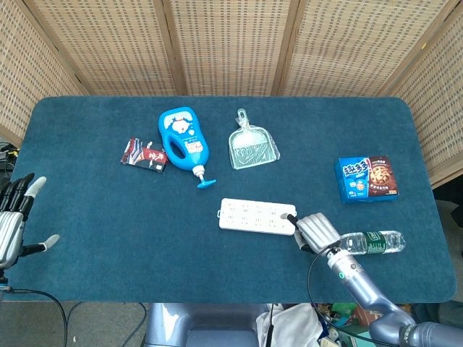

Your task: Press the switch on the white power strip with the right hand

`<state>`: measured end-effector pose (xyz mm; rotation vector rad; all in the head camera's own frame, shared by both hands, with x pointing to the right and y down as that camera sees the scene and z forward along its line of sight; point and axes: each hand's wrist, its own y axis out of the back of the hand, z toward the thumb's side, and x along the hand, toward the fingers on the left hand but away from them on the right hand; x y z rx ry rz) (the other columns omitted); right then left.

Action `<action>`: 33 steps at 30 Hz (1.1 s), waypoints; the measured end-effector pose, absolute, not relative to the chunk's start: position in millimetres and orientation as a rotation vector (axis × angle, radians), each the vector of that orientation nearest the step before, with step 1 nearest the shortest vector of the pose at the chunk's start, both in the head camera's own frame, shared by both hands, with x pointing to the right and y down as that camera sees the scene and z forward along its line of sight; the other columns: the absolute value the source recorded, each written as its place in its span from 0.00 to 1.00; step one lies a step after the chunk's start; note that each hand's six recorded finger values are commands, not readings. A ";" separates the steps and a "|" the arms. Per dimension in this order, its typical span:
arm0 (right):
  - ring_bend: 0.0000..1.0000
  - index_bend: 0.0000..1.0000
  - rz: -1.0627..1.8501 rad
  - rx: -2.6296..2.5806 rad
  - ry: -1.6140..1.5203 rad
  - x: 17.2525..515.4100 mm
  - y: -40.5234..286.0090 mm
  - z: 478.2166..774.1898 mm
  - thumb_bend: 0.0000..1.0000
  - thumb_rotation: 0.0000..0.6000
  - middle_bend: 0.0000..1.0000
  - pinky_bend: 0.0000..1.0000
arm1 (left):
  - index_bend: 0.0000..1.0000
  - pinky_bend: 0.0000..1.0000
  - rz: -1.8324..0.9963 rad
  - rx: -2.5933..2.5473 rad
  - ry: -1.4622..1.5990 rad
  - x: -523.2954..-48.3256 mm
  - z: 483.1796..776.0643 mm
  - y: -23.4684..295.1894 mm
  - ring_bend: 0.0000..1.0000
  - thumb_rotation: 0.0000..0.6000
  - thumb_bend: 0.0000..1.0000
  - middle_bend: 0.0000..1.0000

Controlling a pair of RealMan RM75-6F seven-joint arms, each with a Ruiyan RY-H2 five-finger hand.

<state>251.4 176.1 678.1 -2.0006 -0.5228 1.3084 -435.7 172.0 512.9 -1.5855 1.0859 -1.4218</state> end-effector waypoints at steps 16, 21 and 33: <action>1.00 0.22 1.383 -1.988 -0.484 250.5 172.1 694.4 0.69 1.00 0.98 1.00 | 0.00 0.00 -1.428 -1.585 1.082 -435.4 514.3 172.7 0.00 1.00 0.09 0.00; 1.00 0.22 1.395 -1.987 -0.471 248.8 173.0 697.5 0.69 1.00 0.98 1.00 | 0.00 0.00 -1.427 -1.587 1.081 -435.2 514.4 172.4 0.00 1.00 0.09 0.00; 1.00 0.24 1.456 -1.984 -0.405 253.8 181.1 710.8 0.69 1.00 0.98 1.00 | 0.00 0.00 -1.427 -1.587 1.079 -435.0 514.6 173.1 0.00 1.00 0.09 0.00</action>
